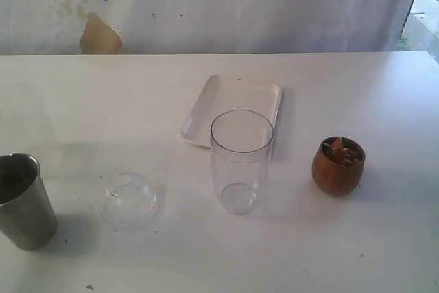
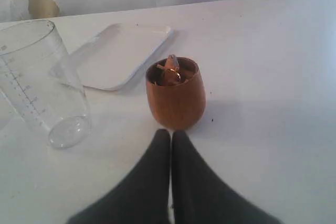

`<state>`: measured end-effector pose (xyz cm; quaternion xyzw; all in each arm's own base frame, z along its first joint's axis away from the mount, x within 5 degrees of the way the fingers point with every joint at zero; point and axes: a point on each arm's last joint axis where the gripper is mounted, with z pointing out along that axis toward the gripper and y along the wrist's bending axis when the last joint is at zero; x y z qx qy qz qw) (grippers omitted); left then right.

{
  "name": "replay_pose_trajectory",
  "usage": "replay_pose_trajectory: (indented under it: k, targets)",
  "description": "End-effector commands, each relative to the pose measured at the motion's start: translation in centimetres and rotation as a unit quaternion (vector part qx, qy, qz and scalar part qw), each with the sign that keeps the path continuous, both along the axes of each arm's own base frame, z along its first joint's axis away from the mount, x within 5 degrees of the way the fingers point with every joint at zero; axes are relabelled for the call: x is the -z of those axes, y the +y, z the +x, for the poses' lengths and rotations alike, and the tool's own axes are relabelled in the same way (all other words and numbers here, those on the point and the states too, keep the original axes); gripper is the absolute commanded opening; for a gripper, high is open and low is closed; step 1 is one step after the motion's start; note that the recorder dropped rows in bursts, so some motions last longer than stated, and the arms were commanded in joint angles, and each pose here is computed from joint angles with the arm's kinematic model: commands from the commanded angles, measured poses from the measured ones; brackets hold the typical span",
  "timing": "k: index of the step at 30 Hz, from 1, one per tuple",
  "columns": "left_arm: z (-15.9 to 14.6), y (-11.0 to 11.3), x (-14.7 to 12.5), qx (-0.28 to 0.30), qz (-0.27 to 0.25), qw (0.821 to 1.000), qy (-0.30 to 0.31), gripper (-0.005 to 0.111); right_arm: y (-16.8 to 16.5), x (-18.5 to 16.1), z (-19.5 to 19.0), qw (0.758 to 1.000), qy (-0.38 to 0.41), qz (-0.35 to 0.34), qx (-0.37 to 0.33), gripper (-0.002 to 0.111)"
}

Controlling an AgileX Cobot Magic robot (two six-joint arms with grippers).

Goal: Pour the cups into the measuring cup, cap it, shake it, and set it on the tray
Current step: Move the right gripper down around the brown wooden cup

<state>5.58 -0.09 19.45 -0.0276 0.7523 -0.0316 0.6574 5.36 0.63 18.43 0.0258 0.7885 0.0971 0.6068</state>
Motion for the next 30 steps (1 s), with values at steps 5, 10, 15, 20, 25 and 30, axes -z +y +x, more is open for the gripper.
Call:
replay_pose_trajectory:
  k: [5,10,15,20,25,30]
  targets:
    - [0.0,0.0,0.0,0.000,-0.003,1.000,-0.006,0.001,0.2,-3.9,0.0,0.974,-0.223,0.019,-0.011,0.000]
    - [0.0,0.0,0.0,0.000,-0.003,1.000,-0.006,0.001,0.2,-5.7,-0.5,0.946,-0.319,0.060,-0.017,0.000]
    - [0.0,0.0,0.0,0.000,-0.003,1.000,-0.006,0.001,0.3,-4.4,0.3,0.970,-0.242,0.014,-0.013,0.054]
    - [0.0,0.0,0.0,0.000,-0.003,1.000,-0.006,0.001,0.4,-4.5,1.2,0.973,-0.232,0.003,-0.016,0.101]
    - [0.0,0.0,0.0,0.000,-0.003,1.000,-0.006,0.001,0.7,-4.2,2.8,0.979,-0.204,-0.015,-0.020,0.101]
    - [0.0,0.0,0.0,0.000,-0.003,1.000,-0.006,0.001,1.1,-3.7,4.6,0.979,-0.188,-0.072,-0.030,0.101]
